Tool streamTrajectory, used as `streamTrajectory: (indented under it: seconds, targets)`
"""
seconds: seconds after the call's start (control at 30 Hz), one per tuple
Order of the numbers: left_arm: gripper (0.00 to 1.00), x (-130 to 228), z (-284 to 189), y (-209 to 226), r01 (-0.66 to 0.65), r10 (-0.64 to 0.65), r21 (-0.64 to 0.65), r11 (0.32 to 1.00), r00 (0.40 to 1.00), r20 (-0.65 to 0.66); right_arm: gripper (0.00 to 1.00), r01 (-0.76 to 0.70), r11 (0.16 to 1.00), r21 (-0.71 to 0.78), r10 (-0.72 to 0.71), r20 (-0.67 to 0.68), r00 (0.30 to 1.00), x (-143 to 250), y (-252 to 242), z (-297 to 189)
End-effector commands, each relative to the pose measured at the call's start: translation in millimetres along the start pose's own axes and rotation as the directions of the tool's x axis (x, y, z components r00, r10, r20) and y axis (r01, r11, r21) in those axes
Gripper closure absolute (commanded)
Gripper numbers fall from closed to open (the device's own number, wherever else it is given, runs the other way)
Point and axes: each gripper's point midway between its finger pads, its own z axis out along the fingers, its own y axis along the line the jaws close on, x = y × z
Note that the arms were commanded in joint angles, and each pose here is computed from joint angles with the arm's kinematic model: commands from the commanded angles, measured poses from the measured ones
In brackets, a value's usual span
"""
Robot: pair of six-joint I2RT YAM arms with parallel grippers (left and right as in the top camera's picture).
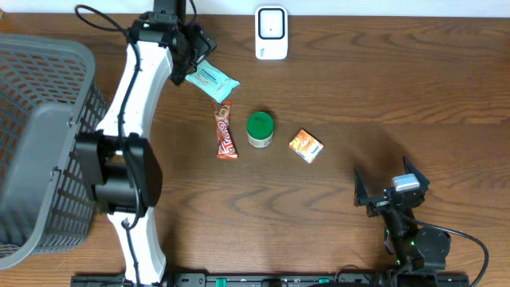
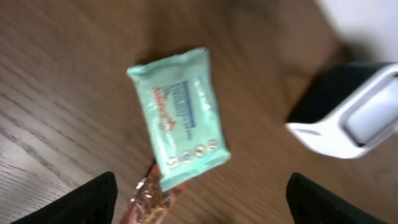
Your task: Scan the item barcode
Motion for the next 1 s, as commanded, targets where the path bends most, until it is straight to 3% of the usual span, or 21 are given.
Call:
streamTrajectory:
  seconds: [0.0, 0.5, 0.7, 0.97]
  targets:
    - [0.12, 6, 13, 15, 0.018, -0.02, -0.03, 0.999, 0.998, -0.058, 0.01, 0.003, 1.0, -0.01, -0.003, 0.0, 1.0, 0, 2, 0]
    - [0.12, 23, 56, 46, 0.114, -0.132, -0.106, 0.988, 0.973, -0.189, 0.01, 0.003, 1.0, -0.01, -0.003, 0.0, 1.0, 0, 2, 0]
    - [0.12, 33, 87, 34, 0.129, -0.131, -0.024, 0.991, 0.955, -0.268, 0.01, 0.003, 1.0, -0.01, -0.003, 0.0, 1.0, 0, 2, 0]
    - [0.12, 40, 109, 44, 0.145, -0.153, -0.048, 0.988, 0.944, -0.293, 0.01, 0.003, 1.0, -0.01, -0.003, 0.0, 1.0, 0, 2, 0]
